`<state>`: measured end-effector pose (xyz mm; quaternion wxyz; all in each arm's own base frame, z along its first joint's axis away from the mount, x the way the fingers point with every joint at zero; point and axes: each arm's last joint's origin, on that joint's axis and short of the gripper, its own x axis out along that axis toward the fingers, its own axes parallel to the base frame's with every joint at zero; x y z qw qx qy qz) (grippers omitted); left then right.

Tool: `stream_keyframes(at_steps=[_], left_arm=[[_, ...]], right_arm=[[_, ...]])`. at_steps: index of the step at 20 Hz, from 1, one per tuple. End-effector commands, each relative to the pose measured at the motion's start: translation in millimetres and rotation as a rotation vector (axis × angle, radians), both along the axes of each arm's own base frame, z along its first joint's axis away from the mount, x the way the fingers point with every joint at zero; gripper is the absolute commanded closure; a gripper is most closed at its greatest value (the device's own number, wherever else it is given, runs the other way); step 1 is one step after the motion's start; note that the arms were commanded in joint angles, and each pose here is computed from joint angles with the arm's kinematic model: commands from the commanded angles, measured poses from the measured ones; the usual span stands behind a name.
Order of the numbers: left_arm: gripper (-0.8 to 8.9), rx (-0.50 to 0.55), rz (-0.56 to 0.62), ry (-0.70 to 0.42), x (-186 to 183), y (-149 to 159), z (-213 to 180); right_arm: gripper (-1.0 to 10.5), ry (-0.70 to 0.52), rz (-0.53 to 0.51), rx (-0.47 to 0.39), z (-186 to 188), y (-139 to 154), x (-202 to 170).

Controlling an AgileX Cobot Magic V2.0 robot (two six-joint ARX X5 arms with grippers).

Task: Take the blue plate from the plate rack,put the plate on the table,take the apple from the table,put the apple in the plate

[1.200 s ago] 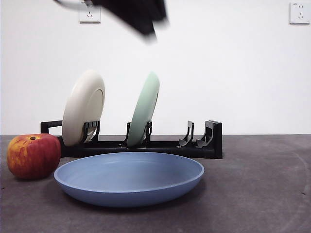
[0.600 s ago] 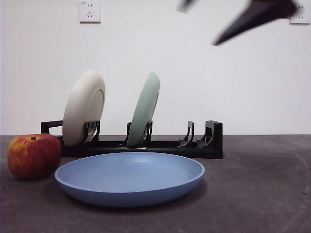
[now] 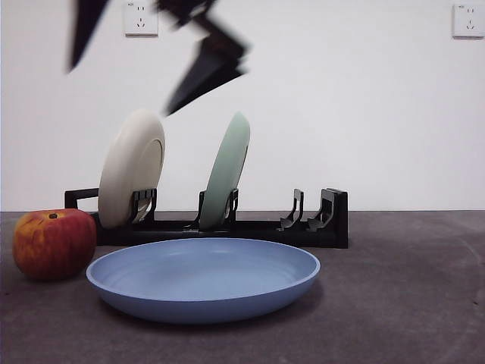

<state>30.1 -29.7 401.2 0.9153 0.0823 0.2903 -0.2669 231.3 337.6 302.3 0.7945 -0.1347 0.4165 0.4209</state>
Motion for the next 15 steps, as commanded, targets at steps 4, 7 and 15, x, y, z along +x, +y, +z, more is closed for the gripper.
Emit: stream_keyframes(at_steps=[4,7,15], left_arm=[[8.22,-0.014,0.041,-0.036,-2.9,7.2,0.8],[8.22,-0.042,0.045,-0.033,-5.6,11.3,0.9],[8.22,-0.081,0.046,-0.020,-8.3,14.9,0.9]], right_arm=[[1.8,-0.186,0.108,-0.137,-24.6,57.5,0.6],[1.8,-0.239,0.135,-0.196,-48.7,82.3,1.3],[1.8,-0.182,0.113,-0.235,-101.9,95.2,18.3]])
